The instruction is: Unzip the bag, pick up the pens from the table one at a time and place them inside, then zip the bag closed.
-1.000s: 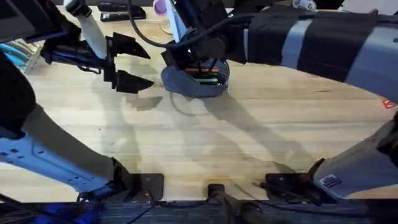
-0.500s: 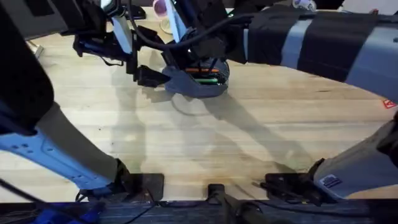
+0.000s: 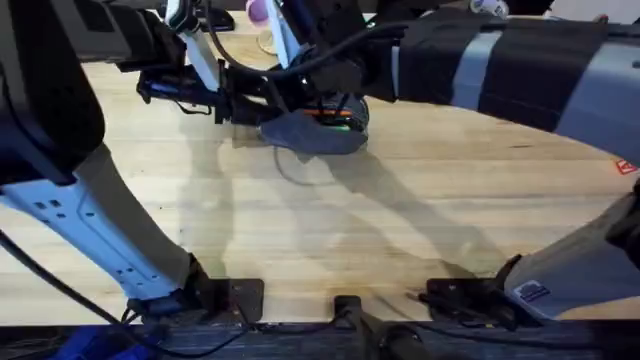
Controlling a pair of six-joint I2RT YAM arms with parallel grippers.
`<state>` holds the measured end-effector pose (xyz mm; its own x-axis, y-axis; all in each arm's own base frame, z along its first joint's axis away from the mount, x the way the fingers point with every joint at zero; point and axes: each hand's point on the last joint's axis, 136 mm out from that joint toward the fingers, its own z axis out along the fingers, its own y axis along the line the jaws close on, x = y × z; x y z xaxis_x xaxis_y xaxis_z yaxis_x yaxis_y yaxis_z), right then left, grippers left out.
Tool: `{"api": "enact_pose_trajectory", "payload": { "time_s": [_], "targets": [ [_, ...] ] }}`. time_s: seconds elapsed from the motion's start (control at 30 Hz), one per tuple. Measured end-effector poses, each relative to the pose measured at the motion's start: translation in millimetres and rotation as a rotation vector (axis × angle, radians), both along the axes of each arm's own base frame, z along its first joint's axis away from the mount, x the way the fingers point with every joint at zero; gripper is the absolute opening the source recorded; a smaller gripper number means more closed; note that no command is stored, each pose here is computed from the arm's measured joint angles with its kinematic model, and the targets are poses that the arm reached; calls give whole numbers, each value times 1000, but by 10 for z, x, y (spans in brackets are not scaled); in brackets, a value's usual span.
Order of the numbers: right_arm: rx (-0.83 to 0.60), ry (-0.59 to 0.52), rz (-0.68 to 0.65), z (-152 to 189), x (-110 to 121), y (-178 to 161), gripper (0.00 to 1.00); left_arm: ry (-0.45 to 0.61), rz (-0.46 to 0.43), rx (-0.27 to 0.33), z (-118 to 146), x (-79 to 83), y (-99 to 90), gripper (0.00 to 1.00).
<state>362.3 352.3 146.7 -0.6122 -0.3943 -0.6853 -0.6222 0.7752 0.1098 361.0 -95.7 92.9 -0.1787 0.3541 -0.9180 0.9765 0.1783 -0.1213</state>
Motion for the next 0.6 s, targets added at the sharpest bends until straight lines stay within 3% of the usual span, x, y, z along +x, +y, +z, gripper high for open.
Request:
{"api": "enact_pose_trajectory", "payload": {
  "time_s": [0.03,0.1,0.6],
  "targets": [
    [0,0,-1,0,4,-4,31,-1,-2,-2,3,-1,-10,127],
    [-1,1,-6,-2,23,-26,31,-11,-6,-3,7,7,-23,52],
    [-9,108,-85,-128,236,-537,31,-19,-22,-28,47,0,-108,43]
  ]
}}
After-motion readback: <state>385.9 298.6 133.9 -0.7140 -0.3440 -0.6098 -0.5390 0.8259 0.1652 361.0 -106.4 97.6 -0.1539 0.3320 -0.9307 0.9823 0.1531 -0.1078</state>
